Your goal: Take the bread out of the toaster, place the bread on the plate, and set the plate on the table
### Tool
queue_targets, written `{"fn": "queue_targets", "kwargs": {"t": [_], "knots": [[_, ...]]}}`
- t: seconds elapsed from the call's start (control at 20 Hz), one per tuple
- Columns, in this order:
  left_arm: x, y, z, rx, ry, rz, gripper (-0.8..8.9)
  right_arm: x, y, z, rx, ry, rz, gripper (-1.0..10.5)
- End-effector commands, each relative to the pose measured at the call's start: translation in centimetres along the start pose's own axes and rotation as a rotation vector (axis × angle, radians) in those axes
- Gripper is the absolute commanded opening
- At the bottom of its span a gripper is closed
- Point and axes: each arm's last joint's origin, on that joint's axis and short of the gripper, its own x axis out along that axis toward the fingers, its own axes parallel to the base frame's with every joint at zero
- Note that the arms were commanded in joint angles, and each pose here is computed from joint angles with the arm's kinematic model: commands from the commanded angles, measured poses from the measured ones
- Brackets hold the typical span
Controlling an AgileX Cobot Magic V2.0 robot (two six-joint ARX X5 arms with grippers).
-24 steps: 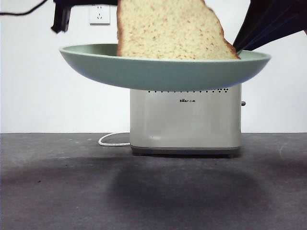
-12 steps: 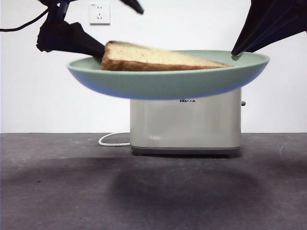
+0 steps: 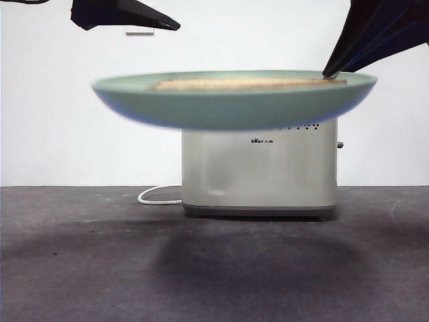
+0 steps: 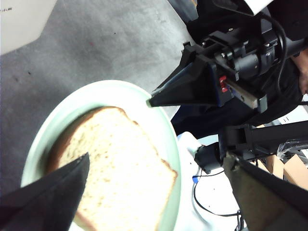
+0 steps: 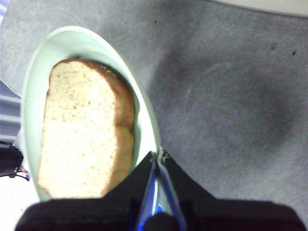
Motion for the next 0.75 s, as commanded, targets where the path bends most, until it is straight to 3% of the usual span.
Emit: {"fn": "queue_targets", "kwargs": {"t": [0.05, 0.3, 0.5, 0.65, 0.75], "knots": [[-0.1, -0.1, 0.0, 0.024, -0.002, -0.011, 4.67, 0.2, 0.0, -0.1, 0.015, 0.002, 0.031, -0.1], [-4.1, -2.5, 0.9, 0.126, -0.148, -0.007, 4.6, 0.2, 0.0, 0.2, 0.023, -0.027, 0.013, -0.1], [-9.1, -6.2, 0.2, 0.254, -0.311, -0.002, 2.05, 1.1, -0.5, 1.0, 0.042, -0.061, -0.016, -0.1], [-11.3, -8.2, -1.5, 0.321, -0.359, -0.01, -0.17, 3.4, -1.6, 1.7, 0.067, -0.013, -0.029, -0.1], [-12.2, -8.9, -2.7, 0.357, -0.356, 0.0, -0.08, 5.2, -2.5, 2.2, 0.088, 0.001, -0.034, -0.1]]}}
